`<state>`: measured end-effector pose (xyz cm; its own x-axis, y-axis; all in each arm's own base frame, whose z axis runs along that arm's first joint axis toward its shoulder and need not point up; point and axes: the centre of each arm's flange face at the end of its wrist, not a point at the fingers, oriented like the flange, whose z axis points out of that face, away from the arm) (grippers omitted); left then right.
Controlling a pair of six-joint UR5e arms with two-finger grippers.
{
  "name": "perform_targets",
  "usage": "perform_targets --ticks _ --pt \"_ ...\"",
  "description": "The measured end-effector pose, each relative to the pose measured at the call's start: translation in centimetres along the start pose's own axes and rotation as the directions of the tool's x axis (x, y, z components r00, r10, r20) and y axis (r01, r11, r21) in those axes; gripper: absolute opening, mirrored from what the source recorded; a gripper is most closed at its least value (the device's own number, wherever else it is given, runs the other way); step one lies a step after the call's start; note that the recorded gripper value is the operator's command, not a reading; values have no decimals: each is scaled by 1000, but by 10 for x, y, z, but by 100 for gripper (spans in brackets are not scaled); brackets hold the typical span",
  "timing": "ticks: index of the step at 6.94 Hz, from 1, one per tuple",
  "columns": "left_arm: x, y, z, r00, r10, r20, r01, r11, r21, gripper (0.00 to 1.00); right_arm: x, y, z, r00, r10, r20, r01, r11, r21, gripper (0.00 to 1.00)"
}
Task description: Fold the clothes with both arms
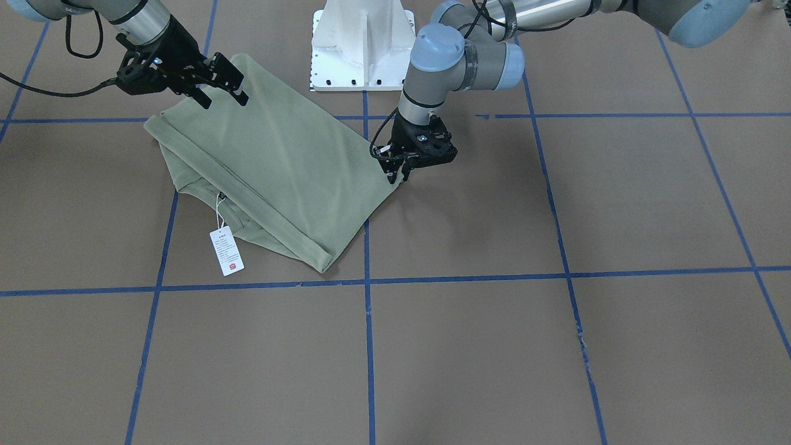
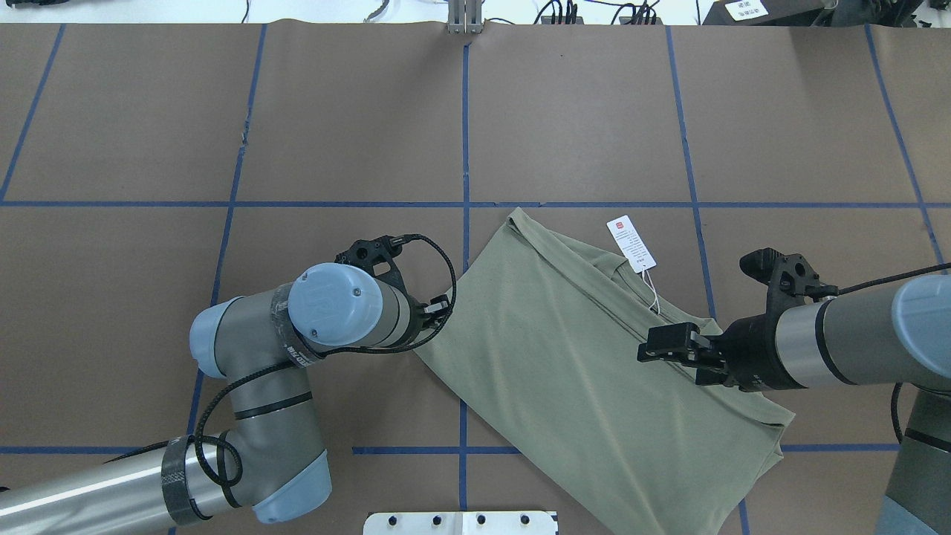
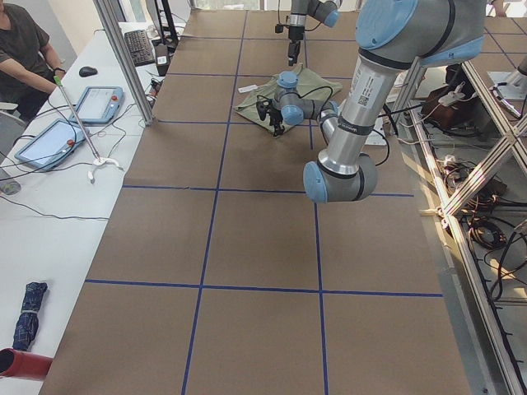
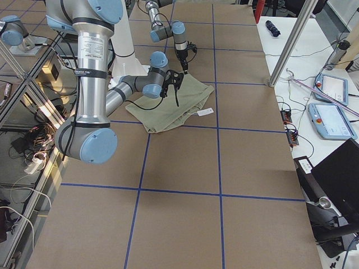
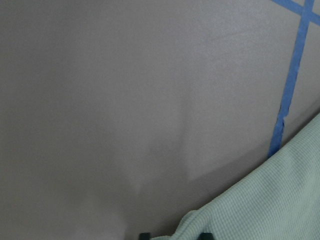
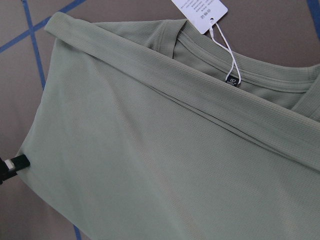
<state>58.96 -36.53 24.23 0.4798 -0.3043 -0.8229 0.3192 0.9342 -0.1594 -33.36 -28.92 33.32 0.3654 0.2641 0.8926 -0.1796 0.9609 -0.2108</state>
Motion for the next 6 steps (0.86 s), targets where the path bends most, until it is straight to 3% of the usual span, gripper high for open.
perform_targets --ticks 3,6 --pt "1 -9 -5 1000 -8 1 8 1000 10 0 1 -2 0 1000 3 -3 -3 1000 3 100" --pt "-12 -98 -19 999 -39 28 34 989 142 0 0 -3 -1 1000 4 -1 -4 1000 7 100"
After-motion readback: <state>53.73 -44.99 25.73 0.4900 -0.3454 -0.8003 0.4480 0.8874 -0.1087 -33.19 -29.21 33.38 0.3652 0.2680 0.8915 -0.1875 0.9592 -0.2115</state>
